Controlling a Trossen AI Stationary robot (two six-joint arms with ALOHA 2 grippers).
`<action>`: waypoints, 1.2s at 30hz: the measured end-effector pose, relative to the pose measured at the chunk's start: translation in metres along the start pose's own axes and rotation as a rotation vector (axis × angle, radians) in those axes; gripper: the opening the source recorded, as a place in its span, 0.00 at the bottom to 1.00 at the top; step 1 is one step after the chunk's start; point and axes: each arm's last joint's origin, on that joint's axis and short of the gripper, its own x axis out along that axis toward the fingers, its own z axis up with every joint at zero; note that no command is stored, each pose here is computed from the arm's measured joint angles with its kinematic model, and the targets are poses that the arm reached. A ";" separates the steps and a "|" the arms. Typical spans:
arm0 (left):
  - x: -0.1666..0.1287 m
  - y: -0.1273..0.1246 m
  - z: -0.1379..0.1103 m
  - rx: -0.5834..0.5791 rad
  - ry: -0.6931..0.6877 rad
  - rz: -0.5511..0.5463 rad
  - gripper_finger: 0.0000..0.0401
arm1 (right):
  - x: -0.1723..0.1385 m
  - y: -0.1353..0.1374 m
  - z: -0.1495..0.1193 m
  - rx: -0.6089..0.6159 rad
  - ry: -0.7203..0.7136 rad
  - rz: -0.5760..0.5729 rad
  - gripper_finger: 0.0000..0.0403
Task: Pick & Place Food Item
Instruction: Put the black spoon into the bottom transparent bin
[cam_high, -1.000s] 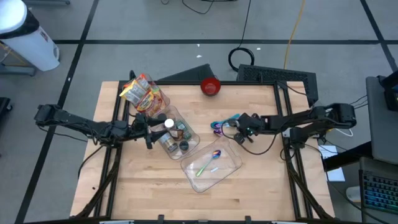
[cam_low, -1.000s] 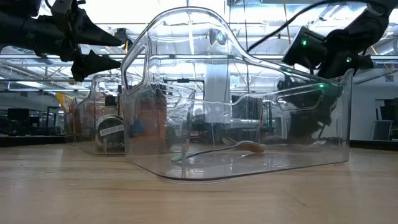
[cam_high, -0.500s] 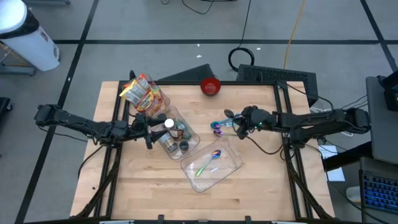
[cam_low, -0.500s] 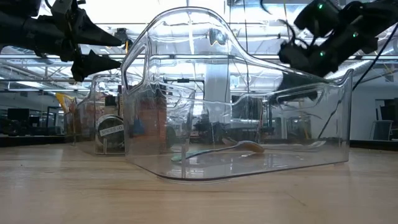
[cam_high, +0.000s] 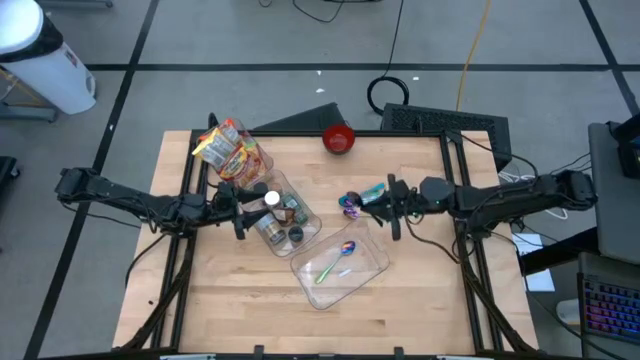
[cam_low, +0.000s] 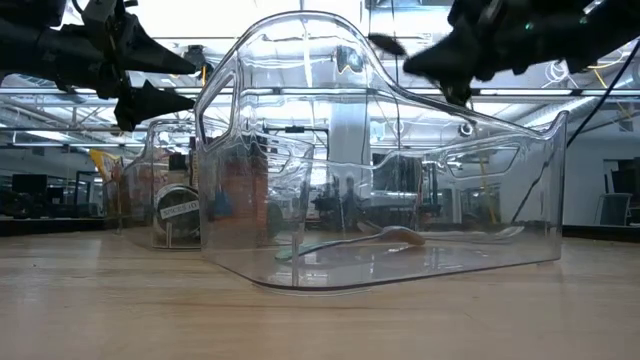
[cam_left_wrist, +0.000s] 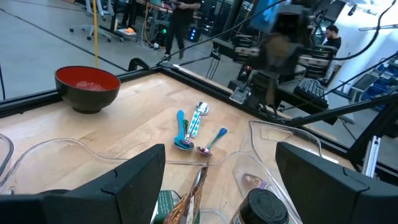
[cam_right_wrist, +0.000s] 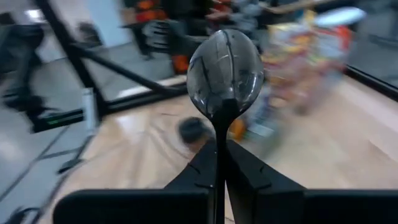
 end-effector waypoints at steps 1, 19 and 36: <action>0.000 0.000 0.000 0.000 0.000 0.000 0.78 | 0.000 0.004 0.000 -0.014 -0.008 0.030 0.01; 0.000 0.000 0.000 0.000 0.000 0.000 0.78 | 0.009 0.047 -0.005 -0.157 -0.070 0.528 0.02; 0.000 0.000 0.000 0.000 0.000 0.000 0.78 | 0.054 0.060 -0.019 -0.097 -0.110 0.583 0.02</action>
